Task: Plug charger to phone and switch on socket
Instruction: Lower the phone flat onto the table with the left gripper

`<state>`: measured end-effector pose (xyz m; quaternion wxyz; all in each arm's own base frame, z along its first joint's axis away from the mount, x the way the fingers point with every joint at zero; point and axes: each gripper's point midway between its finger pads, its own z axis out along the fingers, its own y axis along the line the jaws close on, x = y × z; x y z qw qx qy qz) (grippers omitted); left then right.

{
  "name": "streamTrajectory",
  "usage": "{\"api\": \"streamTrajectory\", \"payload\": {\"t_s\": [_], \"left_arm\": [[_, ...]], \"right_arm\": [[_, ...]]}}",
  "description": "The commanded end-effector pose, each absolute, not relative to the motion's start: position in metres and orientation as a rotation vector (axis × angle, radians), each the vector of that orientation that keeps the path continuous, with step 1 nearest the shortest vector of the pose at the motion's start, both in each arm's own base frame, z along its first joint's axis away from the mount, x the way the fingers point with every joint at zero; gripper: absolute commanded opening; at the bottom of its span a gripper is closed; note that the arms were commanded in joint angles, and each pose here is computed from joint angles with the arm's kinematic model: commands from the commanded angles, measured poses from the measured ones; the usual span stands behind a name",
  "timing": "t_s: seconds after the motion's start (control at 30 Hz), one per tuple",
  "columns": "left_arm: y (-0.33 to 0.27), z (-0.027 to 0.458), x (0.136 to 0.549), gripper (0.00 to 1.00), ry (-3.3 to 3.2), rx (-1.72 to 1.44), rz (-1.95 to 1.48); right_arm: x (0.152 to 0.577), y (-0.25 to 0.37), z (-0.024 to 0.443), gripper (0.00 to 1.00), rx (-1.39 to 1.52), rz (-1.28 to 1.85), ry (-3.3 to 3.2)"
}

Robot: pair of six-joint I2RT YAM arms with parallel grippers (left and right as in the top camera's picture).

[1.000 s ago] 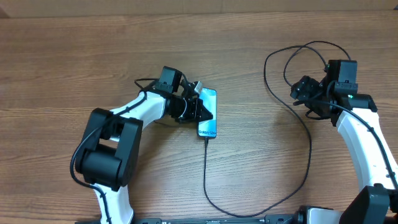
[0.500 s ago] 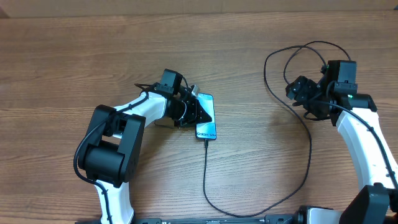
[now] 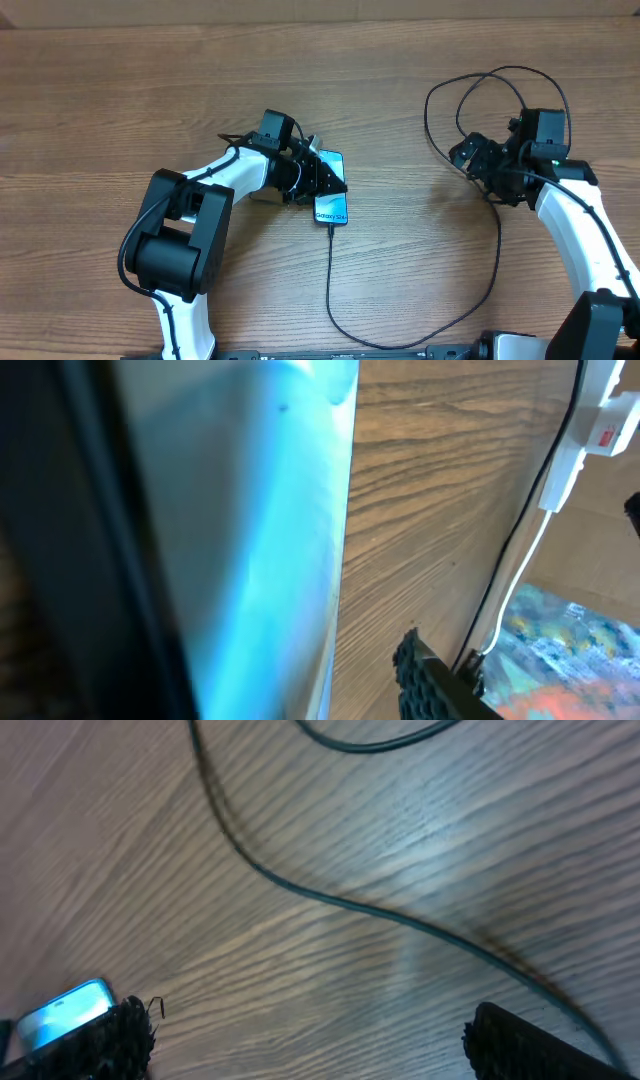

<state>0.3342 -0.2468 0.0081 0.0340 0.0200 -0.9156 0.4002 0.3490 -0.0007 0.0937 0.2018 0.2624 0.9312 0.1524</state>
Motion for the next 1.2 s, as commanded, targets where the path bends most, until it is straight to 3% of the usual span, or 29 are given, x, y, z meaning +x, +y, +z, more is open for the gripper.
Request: {"api": "streamTrajectory", "payload": {"t_s": [0.0,0.17,0.3,0.6,0.93,1.17], "left_arm": [[-0.232,-0.017,0.327,0.51,-2.837,0.177,1.07],[-0.228,-0.016,0.327,0.57,-2.836,0.192,1.039],[-0.22,-0.02,0.326,0.71,-2.863,0.217,0.939],[-0.214,-0.024,0.327,0.86,-2.892,0.23,0.873],[-0.175,-0.036,0.325,0.87,-3.008,0.268,0.447],[-0.167,-0.038,0.325,0.87,-3.03,0.27,0.371]], "right_arm": [[0.349,0.016,0.096,1.0,0.697,0.548,2.607],[0.349,0.016,0.096,1.0,0.696,0.554,2.608],[0.349,0.017,0.097,1.0,0.698,0.564,2.609],[0.349,0.022,0.098,1.0,0.689,0.598,2.609],[0.349,0.022,0.098,1.0,0.689,0.598,2.609],[0.349,0.022,0.098,1.0,0.689,0.598,2.61]]}}
